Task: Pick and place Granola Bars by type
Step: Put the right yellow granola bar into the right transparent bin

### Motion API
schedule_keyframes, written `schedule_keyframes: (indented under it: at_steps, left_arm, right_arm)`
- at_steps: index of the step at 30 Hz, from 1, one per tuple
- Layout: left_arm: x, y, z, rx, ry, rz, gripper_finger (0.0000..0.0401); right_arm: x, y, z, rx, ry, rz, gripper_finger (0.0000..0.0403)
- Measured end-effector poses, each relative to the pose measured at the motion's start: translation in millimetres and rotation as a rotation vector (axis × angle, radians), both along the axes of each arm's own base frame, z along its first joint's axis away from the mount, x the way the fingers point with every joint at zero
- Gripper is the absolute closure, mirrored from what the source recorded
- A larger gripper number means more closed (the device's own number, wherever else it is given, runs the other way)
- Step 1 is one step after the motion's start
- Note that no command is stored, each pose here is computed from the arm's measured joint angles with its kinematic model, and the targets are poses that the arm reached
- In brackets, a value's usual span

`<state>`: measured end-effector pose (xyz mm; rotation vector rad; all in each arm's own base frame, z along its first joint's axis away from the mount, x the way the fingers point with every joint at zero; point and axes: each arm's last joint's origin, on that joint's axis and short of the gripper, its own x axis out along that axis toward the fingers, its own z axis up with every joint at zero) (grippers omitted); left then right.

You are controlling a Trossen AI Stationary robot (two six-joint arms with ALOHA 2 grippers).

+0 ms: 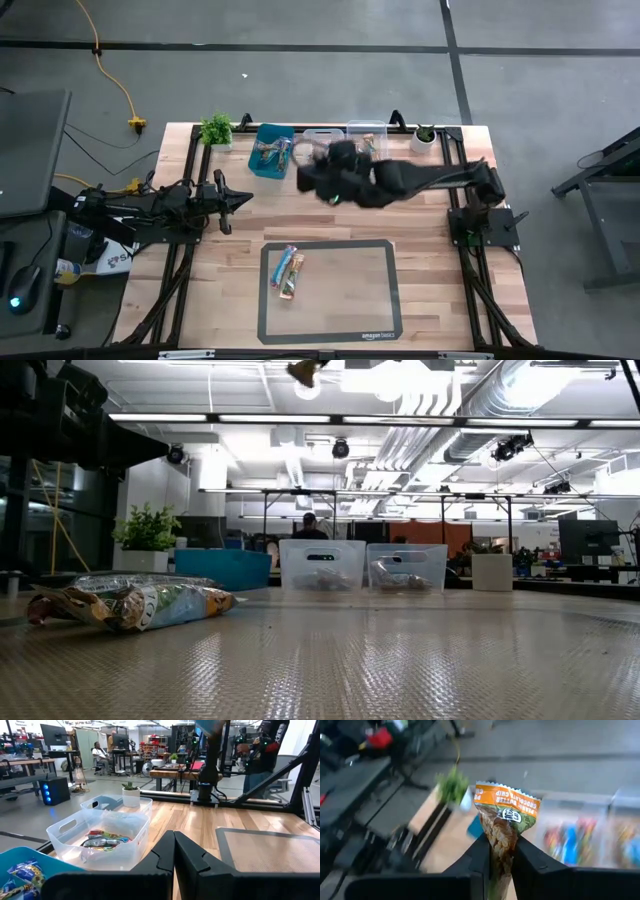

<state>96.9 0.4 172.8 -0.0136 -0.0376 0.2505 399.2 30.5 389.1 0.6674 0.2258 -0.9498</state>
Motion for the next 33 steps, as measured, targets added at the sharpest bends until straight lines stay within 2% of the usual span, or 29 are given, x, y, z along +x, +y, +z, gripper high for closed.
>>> schedule_keyframes:
  at_steps: [4,7,10,14,23,28,33]
  left_arm:
    - [0,0,0,0.000,-0.001,0.000,0.0401]
    - [0,0,0,0.000,0.000,0.000,0.0401]
    - [0,0,0,0.000,0.000,0.000,0.0401]
    - [0,0,0,0.000,0.000,0.000,0.0401]
    - [0,0,0,0.000,0.000,0.000,0.0401]
    - [0,0,0,0.000,0.000,0.000,0.0401]
    - [0,0,0,0.000,0.001,0.000,0.0401]
  right_arm:
    - [-13,-29,19,-0.087,0.041,-0.032,0.0360]
    - [-21,-54,26,-0.112,0.089,-0.043,0.0360]
    - [-28,-81,26,-0.111,0.146,-0.075,0.0360]
    - [-39,-120,18,-0.056,0.229,-0.131,0.0360]
    - [-67,-199,-28,0.127,0.424,-0.183,0.0360]
    - [-80,-230,-68,0.222,0.501,-0.150,0.0360]
    - [-92,-246,-117,0.329,0.533,-0.098,0.0360]
